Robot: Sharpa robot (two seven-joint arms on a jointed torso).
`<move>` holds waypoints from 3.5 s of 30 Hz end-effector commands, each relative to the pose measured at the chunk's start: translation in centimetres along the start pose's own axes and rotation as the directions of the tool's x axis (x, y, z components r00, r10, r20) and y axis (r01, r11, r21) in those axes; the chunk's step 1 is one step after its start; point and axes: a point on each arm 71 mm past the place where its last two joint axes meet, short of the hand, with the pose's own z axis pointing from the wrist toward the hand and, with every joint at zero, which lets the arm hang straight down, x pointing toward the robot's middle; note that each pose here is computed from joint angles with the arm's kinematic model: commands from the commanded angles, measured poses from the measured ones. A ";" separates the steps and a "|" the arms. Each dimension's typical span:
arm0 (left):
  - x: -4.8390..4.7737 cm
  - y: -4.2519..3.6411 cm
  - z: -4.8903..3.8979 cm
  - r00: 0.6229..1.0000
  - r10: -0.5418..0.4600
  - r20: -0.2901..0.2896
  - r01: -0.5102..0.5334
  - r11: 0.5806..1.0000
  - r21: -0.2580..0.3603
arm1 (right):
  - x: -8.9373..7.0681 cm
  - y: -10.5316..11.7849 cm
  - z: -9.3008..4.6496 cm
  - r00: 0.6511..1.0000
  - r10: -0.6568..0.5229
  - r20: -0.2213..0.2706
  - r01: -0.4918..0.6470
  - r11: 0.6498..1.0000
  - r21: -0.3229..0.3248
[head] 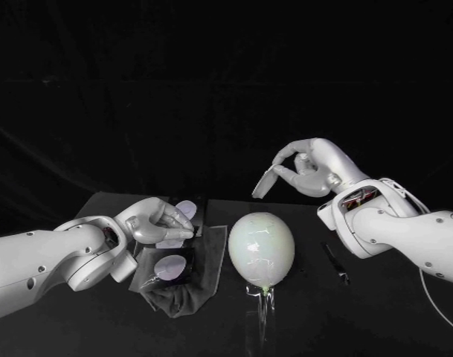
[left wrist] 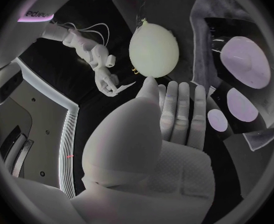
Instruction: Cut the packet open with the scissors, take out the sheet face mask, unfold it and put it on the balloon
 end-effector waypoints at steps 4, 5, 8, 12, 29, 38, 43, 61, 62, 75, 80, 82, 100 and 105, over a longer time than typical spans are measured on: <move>-0.49 -1.44 1.63 0.940 -0.315 0.135 0.303 0.948 0.096 | 0.3 0.4 0.1 1.000 -0.005 -0.021 0.004 1.000 -0.031; -0.44 -1.68 1.96 0.929 -0.342 0.142 0.330 0.938 0.102 | 0.4 0.4 0.1 1.000 -0.004 -0.022 0.003 0.999 -0.034; -0.25 -2.34 2.81 0.908 -0.393 0.147 0.378 0.918 0.119 | 0.6 0.6 0.0 1.000 -0.002 -0.029 0.001 0.999 -0.045; 0.33 -3.39 3.98 0.893 -0.430 0.133 0.412 0.900 0.142 | 1.2 1.0 -0.2 0.999 -0.002 -0.043 -0.001 0.998 -0.069; 2.75 -7.04 6.76 0.915 -0.400 0.057 0.376 0.895 0.241 | 2.2 2.5 -0.7 0.997 -0.015 -0.074 0.004 0.990 -0.139; 3.60 -8.17 6.98 0.929 -0.371 0.000 0.354 0.887 0.296 | 2.5 2.6 -0.6 0.996 -0.021 -0.085 0.010 0.991 -0.137; 4.13 -8.53 7.10 0.925 -0.378 -0.046 0.374 0.877 0.301 | 2.7 2.7 -0.4 0.995 -0.027 -0.091 0.015 0.991 -0.131; 5.29 -8.61 7.36 0.907 -0.390 -0.158 0.418 0.878 0.233 | 3.3 2.8 0.2 0.994 -0.059 -0.091 0.051 0.995 -0.089; 5.31 -8.61 7.37 0.907 -0.389 -0.160 0.418 0.879 0.231 | 3.3 2.8 0.2 0.994 -0.061 -0.092 0.053 0.995 -0.088; 5.46 -8.66 7.46 0.907 -0.387 -0.164 0.417 0.880 0.227 | 3.2 3.1 0.6 0.993 -0.072 -0.095 0.064 0.994 -0.087; 5.35 -8.57 7.52 0.905 -0.396 -0.154 0.422 0.878 0.223 | 3.1 3.2 0.7 0.992 -0.076 -0.098 0.067 0.994 -0.087; 5.31 -8.53 7.55 0.903 -0.401 -0.151 0.427 0.877 0.222 | 3.1 3.2 0.7 0.992 -0.077 -0.099 0.068 0.994 -0.086; 4.91 -8.14 7.64 0.890 -0.441 -0.117 0.456 0.867 0.200 | 3.0 3.3 0.7 0.993 -0.076 -0.093 0.068 0.994 -0.086; 4.89 -7.99 7.69 0.896 -0.429 -0.112 0.443 0.877 0.186 | 2.9 3.3 0.6 0.993 -0.076 -0.086 0.068 0.994 -0.085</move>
